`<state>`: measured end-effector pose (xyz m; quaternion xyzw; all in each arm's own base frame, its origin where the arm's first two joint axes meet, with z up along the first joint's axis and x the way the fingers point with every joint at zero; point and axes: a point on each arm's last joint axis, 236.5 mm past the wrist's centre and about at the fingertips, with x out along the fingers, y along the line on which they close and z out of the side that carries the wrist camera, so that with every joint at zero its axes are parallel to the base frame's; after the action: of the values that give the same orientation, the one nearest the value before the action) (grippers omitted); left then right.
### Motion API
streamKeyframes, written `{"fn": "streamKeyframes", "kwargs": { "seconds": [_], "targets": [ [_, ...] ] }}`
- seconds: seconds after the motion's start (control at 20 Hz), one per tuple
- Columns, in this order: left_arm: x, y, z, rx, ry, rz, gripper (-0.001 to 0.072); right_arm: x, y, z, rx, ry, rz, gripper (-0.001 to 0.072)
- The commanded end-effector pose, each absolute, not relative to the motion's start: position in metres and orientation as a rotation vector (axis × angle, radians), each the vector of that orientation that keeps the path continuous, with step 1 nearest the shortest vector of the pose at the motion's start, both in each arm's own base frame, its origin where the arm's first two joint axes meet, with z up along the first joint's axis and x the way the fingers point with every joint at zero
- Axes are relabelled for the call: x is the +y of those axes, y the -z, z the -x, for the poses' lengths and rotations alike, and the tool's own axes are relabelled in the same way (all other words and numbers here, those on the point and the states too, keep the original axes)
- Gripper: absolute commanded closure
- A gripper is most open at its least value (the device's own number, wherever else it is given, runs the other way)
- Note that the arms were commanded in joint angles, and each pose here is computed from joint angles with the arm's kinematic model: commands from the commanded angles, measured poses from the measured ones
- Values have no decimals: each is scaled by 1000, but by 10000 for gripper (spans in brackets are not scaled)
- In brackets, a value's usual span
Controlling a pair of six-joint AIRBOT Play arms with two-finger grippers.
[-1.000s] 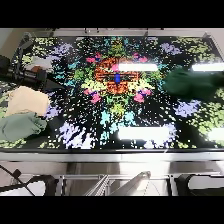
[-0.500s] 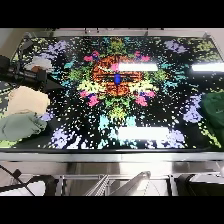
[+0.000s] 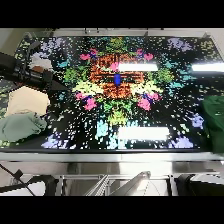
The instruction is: Fold the shirts.
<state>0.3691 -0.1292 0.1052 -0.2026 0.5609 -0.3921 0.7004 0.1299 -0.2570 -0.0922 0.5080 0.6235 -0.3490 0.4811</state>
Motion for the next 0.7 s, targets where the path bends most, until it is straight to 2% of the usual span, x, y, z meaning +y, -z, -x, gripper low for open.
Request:
{"fn": "streamKeyframes", "kwargs": {
  "seconds": [0.0,0.05,0.1,0.15,0.2,0.35,0.4,0.45,0.55,0.6,0.65],
  "targets": [
    [-126,-106,-372,1241,862,457,683,-208,64,-125,1672,709,-1401,20],
    [-125,-106,-372,1240,860,457,683,-195,53,-129,1701,656,-1448,27],
    [-122,-106,-372,1237,859,456,682,-183,42,-131,1731,617,-1480,155],
    [-120,-106,-372,1231,865,448,683,-177,35,-135,1732,587,-1486,345],
    [-120,-106,-370,1235,874,444,682,-173,30,-145,1704,553,-1490,391],
    [-117,-106,-370,1227,877,438,683,-157,7,-187,1568,395,-1534,391],
    [-117,-106,-370,1225,881,434,683,-152,-2,-200,1521,337,-1548,436],
    [-117,-106,-370,1226,881,434,682,-148,-11,-212,1473,285,-1560,573],
    [-118,-106,-369,1228,884,435,683,-143,-28,-228,1388,209,-1571,627],
    [-118,-106,-369,1228,884,435,683,-139,-38,-241,1333,133,-1539,685],
    [-118,-106,-371,1221,880,436,683,-132,-51,-258,1270,49,-1489,684]
  ]
}}
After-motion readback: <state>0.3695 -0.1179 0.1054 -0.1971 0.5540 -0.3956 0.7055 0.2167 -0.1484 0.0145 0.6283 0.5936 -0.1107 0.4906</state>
